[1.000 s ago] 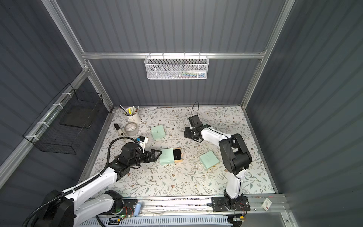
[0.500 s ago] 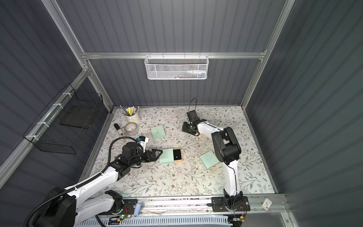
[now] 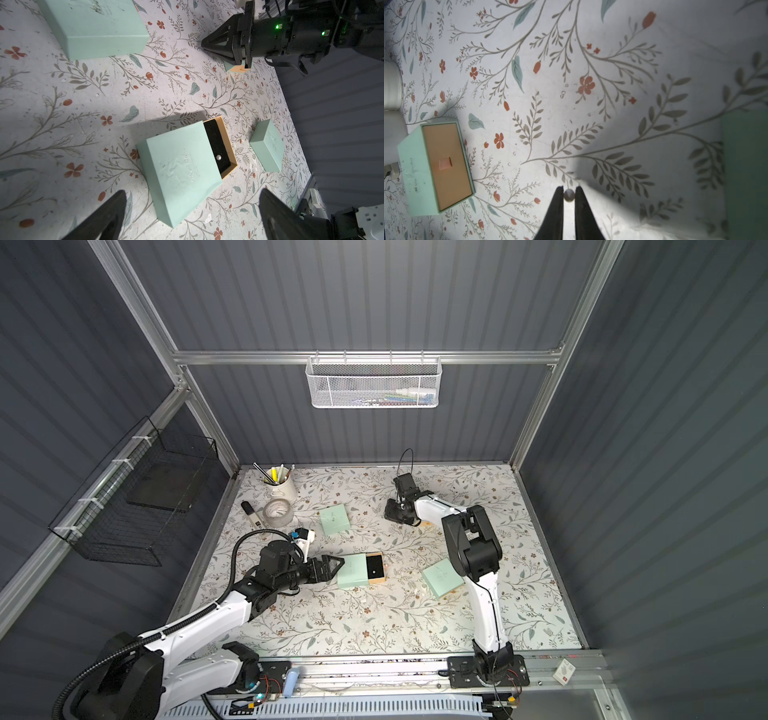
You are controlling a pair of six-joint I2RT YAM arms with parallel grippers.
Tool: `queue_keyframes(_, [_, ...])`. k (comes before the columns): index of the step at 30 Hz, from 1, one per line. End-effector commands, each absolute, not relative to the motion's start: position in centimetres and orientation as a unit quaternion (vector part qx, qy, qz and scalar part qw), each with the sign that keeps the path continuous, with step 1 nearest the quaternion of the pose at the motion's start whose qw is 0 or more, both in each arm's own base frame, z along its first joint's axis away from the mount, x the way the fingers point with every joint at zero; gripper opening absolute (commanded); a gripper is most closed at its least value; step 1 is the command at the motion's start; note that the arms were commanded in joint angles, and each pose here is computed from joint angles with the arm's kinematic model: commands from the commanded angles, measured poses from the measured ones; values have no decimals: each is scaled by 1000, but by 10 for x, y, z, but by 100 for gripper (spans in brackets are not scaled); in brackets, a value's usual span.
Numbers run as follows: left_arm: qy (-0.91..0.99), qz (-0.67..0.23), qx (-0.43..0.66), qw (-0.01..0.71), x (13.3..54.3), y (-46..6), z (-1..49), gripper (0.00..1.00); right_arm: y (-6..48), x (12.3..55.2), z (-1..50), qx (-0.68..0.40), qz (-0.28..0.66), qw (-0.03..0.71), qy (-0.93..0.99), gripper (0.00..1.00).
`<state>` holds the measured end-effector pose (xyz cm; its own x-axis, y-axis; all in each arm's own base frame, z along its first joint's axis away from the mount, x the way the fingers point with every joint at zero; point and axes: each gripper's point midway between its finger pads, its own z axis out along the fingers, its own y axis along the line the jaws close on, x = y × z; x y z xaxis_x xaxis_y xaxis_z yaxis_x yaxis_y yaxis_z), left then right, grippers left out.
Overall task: Take out the earrings from the drawer-style jewelry box
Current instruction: Place the earring at the center of the board.
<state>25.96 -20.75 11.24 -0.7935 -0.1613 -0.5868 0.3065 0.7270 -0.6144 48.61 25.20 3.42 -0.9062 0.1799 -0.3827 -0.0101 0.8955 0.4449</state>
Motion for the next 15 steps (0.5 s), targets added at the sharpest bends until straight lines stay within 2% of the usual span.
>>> queue_keyframes(1, [866, -376, 41, 327, 265, -210, 123, 100, 250, 488, 25, 47, 220, 198, 954, 16])
queue_keyframes(15, [868, -373, 38, 326, 266, -210, 120, 100, 252, 488, 22, 48, 227, 190, 954, 17])
